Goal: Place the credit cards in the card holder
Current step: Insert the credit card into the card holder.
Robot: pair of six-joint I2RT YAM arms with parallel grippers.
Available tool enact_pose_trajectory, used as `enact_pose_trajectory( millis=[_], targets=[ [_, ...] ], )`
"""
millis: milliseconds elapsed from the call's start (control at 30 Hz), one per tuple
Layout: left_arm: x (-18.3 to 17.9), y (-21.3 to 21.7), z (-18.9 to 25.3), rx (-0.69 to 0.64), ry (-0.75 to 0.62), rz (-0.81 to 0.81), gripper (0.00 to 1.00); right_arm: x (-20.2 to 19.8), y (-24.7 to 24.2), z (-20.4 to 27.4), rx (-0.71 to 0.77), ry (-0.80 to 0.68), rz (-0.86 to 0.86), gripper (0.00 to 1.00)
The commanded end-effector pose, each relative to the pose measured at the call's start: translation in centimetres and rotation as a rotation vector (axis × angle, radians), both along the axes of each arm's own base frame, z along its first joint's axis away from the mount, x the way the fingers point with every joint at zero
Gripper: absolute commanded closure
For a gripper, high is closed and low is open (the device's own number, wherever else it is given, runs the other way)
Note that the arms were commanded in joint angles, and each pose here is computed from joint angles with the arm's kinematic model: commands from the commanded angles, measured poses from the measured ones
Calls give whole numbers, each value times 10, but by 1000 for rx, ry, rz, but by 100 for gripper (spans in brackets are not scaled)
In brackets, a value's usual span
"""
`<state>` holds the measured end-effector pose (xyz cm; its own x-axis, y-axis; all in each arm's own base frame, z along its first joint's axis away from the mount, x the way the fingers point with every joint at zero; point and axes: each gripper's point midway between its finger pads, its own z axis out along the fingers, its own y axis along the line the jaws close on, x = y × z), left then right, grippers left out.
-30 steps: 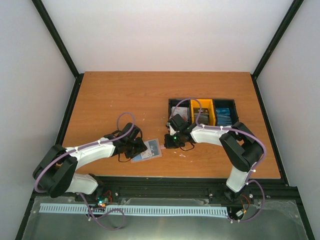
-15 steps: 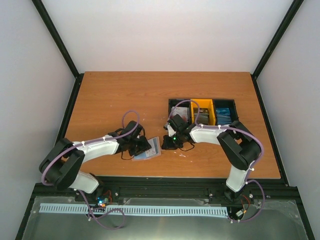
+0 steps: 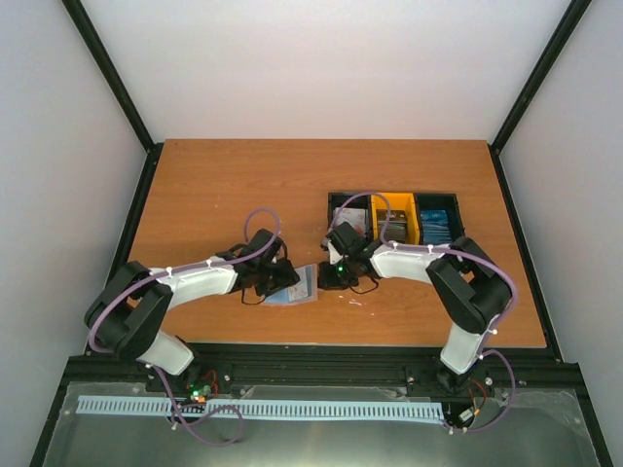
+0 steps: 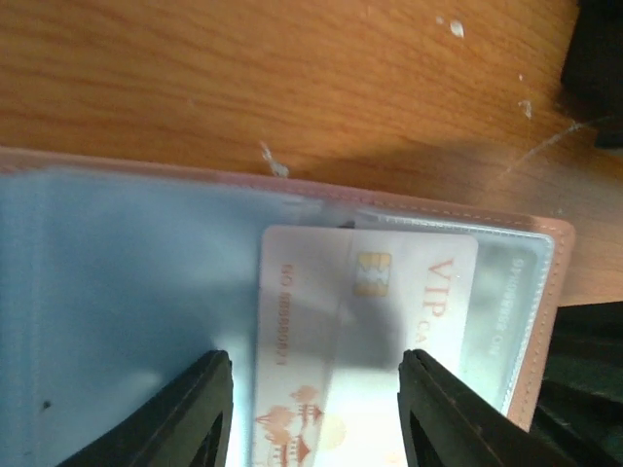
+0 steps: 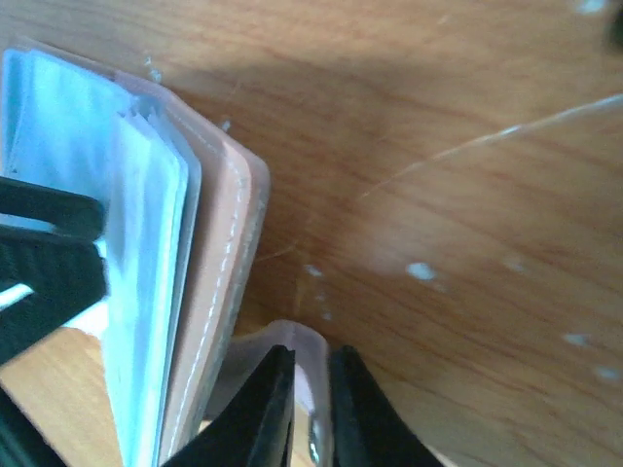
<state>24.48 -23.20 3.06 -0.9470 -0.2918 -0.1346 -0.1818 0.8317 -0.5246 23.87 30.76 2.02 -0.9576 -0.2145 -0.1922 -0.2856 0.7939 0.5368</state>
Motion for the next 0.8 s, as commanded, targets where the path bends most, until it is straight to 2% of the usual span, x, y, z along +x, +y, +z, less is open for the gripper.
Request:
enact_pose_trajectory(
  millis=[0, 133, 300, 433, 567, 767],
  targets=[
    [8, 21, 6, 106, -37, 61, 48, 24, -32, 12, -158, -120, -130, 83],
    [10, 19, 10, 91, -40, 64, 46, 40, -52, 37, -221, -252, -202, 71],
    [12, 9, 14, 46, -40, 56, 47, 33, -24, 62, -75, -256, -84, 67],
    [13, -2, 19, -18, -30, 46, 49, 22, -8, 53, -22, -176, -23, 72],
    [13, 0, 13, 2, -15, 60, 55, 16, -3, 40, -17, -123, 3, 81],
    [13, -3, 4, 15, 6, 40, 58, 10, -1, 18, -40, -59, 23, 85]
  ],
)
